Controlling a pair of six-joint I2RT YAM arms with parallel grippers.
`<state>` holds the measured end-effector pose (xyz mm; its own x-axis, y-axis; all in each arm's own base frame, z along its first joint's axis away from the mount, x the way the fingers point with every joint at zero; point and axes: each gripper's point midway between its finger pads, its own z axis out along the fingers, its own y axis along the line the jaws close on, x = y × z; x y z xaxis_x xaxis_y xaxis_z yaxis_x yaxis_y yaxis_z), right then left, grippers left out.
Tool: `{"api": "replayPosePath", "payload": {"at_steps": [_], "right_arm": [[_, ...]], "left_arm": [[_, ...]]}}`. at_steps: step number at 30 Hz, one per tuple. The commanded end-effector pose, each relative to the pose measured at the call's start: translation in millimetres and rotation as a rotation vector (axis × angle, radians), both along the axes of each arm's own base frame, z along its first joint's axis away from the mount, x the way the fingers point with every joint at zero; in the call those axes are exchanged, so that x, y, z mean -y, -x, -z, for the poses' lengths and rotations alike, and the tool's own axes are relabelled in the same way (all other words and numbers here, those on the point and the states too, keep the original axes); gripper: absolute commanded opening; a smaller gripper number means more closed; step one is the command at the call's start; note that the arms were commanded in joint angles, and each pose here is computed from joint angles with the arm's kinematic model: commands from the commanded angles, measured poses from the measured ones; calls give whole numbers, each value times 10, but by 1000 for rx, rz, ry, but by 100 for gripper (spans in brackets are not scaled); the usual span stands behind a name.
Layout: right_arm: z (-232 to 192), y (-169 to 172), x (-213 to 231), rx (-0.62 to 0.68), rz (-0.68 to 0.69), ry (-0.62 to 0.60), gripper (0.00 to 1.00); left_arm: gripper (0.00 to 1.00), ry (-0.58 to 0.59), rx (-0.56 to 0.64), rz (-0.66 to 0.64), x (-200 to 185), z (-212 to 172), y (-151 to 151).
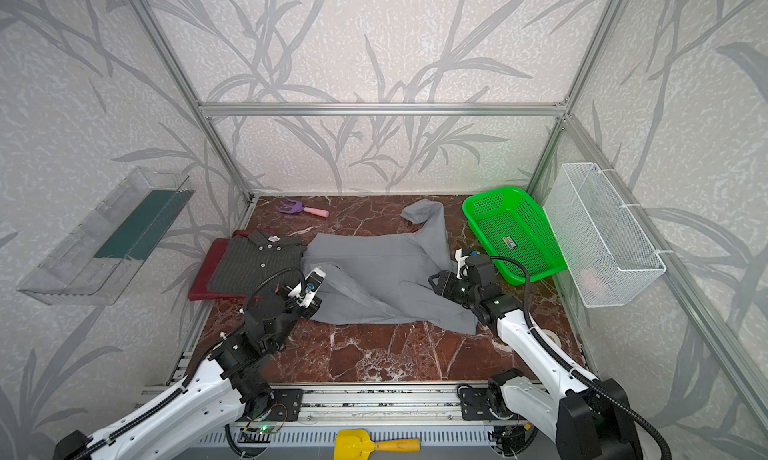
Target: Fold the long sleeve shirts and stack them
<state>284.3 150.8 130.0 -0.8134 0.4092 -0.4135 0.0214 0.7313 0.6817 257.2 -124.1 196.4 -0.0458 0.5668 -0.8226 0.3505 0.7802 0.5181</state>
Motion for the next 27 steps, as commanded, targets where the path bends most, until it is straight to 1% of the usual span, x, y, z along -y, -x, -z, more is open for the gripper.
{"api": "replayPosePath", "payload": {"at_steps": [1,5,10,12,14,16,19,21,23,24,25,27], "right_arm": [[112,-8,44,-39,42,-2,50],[230,-5,64,-78,69,-3,49],[357,4,49,-117,67,-4,48],[385,5,31,-123,58,-8,48],[337,2,-54,-101,10,-34,48],[286,6,-151,-80,-32,-53,49],[163,24,-374,-31,-110,-73,49],[124,53,-509,-14,-157,-62,49],[125,84,-637,-8,-196,-56,49],[124,102,-707,-5,-221,-60,49],[128,126,-780,-6,-246,-66,49],[144,162,-890,-15,-284,-73,48]], "left_arm": [[0,-84,-69,15,-88,265,111],[0,-76,-66,-21,-147,270,90],[3,-78,-61,-61,-200,258,48],[8,-53,-53,-98,-256,216,41],[18,8,-13,-212,-426,71,7],[19,54,30,-300,-566,-80,-5],[22,133,57,-341,-636,-253,17],[29,210,74,-386,-714,-361,38],[31,264,68,-392,-737,-432,78],[32,273,56,-382,-718,-418,83],[32,308,72,-359,-716,-478,126],[33,338,77,-321,-685,-490,172]]}}
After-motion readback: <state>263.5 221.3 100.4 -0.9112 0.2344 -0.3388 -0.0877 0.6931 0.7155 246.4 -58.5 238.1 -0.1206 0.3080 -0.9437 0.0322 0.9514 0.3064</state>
